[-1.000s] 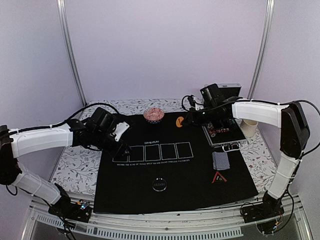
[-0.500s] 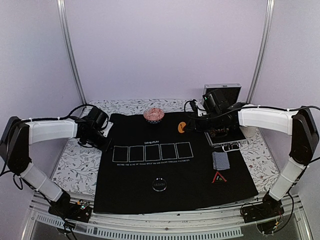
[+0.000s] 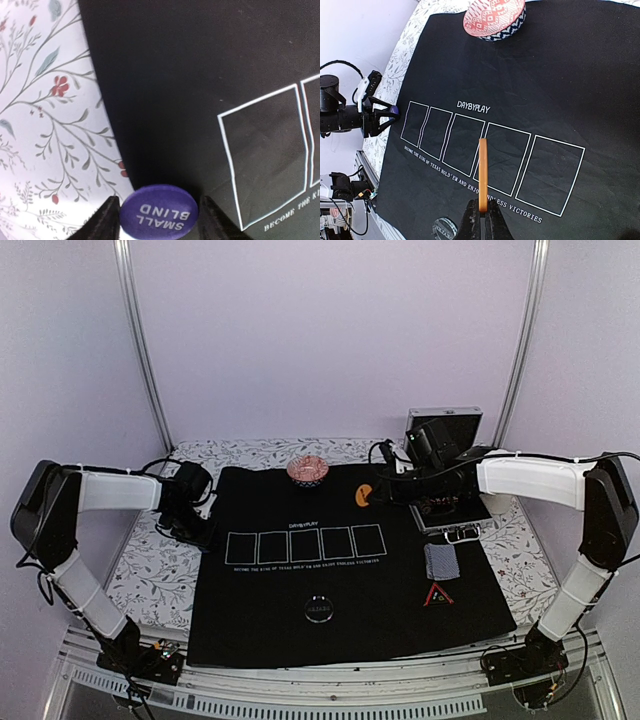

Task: Distribute texas hold em gaming equipment
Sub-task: Place the small blind button on the poker table mat, then place the big blind button on the poker table mat.

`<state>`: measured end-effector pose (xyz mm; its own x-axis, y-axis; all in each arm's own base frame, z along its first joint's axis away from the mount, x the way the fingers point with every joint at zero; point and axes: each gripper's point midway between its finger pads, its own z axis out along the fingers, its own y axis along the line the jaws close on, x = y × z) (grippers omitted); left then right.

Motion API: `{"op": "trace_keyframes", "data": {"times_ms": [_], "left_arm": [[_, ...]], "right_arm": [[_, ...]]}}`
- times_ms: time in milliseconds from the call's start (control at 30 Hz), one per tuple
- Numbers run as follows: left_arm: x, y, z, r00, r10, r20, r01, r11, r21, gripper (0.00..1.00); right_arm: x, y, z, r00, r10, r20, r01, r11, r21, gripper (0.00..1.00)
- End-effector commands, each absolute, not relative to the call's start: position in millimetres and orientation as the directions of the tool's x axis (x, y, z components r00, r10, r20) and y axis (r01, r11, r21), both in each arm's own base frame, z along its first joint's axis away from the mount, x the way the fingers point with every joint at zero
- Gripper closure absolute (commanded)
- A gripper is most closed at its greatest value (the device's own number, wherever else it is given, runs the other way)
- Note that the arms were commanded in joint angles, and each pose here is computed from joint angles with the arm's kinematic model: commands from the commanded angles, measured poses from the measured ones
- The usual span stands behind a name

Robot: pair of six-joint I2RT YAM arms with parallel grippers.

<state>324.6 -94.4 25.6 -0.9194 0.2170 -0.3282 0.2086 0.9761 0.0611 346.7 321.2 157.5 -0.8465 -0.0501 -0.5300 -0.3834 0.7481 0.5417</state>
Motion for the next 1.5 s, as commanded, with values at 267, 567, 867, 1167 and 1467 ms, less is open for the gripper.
{"op": "trace_keyframes", "data": {"times_ms": [267,567,867,1167,1467], "left_arm": [[325,-125,45,-0.899,0.233,-0.37,0.287,0.953,-0.097,0.35],[333,-122,70,-0.867,0.227,-0.443,0.285,0.956,-0.068,0.14],[338,-135,128,-0.753,0.194,-0.628,0.337,0.934,-0.116,0.12],[330,-153,132,-0.738,0.229,-0.635,0.399,0.907,-0.137,0.1],[329,-156,134,-0.732,0.236,-0.639,0.411,0.901,-0.137,0.1]], "right_arm": [[370,360,172,-0.83,-0.058,-0.555,-0.451,0.655,0.606,0.98],[412,398,153,-0.846,-0.027,-0.532,-0.437,0.608,0.663,0.98],[453,392,114,-0.899,0.134,-0.417,-0.284,0.547,0.788,0.98],[471,364,48,-0.929,0.151,-0.337,-0.147,0.685,0.713,0.98],[484,359,40,-0.926,0.168,-0.338,-0.13,0.7,0.702,0.98]]}}
